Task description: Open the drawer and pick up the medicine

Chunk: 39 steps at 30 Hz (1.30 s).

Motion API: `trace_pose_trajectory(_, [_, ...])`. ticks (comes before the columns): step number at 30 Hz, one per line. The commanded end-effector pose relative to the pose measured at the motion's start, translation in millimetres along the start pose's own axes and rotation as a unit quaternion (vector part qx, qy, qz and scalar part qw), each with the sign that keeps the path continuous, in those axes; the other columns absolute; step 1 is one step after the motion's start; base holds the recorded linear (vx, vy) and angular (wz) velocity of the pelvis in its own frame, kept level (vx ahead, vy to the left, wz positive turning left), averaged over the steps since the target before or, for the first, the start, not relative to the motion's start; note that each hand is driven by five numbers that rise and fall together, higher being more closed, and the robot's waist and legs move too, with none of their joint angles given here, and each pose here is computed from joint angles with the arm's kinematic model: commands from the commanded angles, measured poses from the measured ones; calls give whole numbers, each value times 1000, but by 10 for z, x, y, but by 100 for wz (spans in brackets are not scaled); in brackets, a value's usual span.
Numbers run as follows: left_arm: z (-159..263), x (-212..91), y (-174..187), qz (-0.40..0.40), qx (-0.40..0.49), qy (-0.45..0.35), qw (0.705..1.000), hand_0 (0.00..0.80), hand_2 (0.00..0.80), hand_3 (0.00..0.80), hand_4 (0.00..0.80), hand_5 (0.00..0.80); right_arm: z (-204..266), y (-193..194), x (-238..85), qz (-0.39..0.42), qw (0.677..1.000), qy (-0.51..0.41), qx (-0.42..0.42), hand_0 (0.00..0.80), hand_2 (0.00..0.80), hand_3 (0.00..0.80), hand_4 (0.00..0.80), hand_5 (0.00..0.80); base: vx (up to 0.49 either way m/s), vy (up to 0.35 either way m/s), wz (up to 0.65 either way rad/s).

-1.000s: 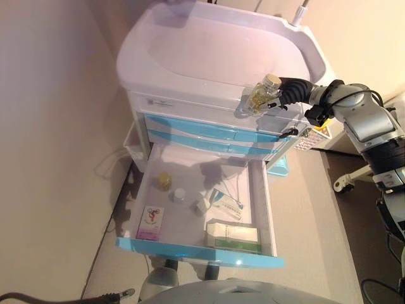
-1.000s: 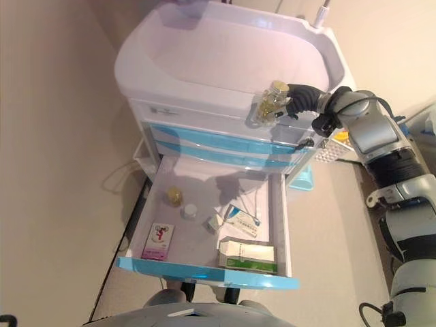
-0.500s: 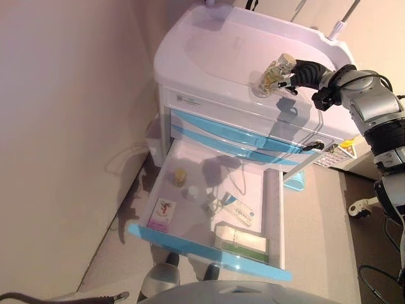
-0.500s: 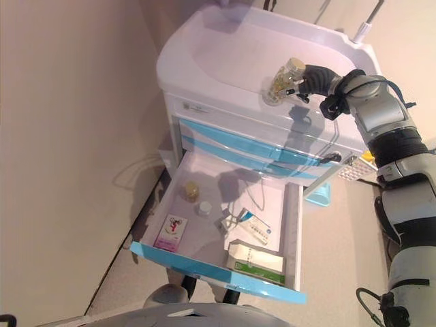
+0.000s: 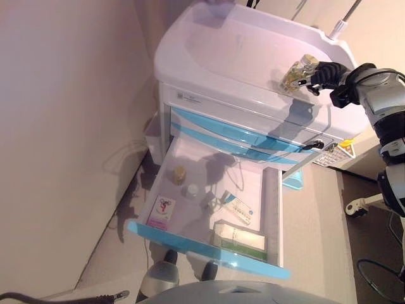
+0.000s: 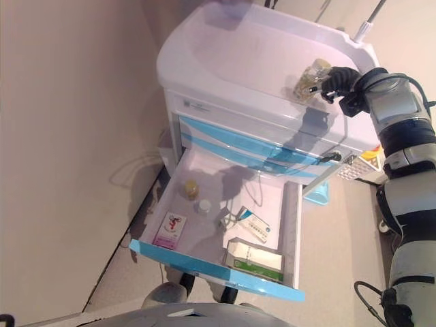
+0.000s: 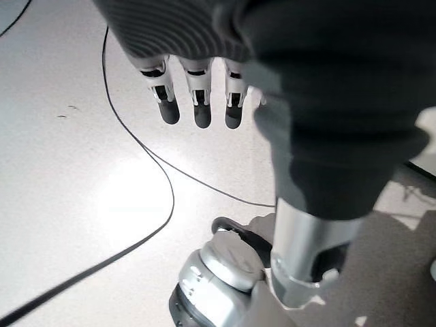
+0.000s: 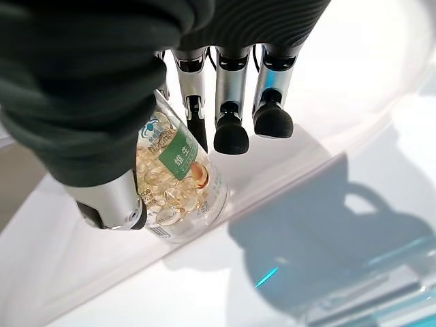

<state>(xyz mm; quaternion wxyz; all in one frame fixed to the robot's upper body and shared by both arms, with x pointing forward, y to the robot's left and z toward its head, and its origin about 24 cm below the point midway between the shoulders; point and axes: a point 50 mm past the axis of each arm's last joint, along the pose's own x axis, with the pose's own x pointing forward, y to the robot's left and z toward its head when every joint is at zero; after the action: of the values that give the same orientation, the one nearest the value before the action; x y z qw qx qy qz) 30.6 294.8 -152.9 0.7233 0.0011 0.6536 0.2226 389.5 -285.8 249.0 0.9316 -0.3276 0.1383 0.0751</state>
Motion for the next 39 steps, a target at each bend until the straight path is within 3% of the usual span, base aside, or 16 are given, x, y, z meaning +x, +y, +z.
trace_pose_trajectory(1, [-127,-12,219,33,13,35,999,0,0,0,0,0,258,-441,-255,-89,995,-11,-43,800,800,800,800,800,-10,-37,15])
trace_pose_trajectory(8, [-99,-16,262,35,10,32,999,0,0,0,0,0,233,-703,-420,-144,989,6,-16,800,800,800,800,800,-18,-33,11])
trace_pose_trajectory(20, [-81,-15,262,32,17,21,999,0,0,0,0,0,59,-768,-470,-140,989,47,-11,800,800,800,800,800,13,-9,3])
trace_pose_trajectory(39, [81,-18,223,21,21,-3,1000,0,0,0,0,0,116,-723,-433,-124,984,72,-111,800,800,800,800,800,-11,-1,1])
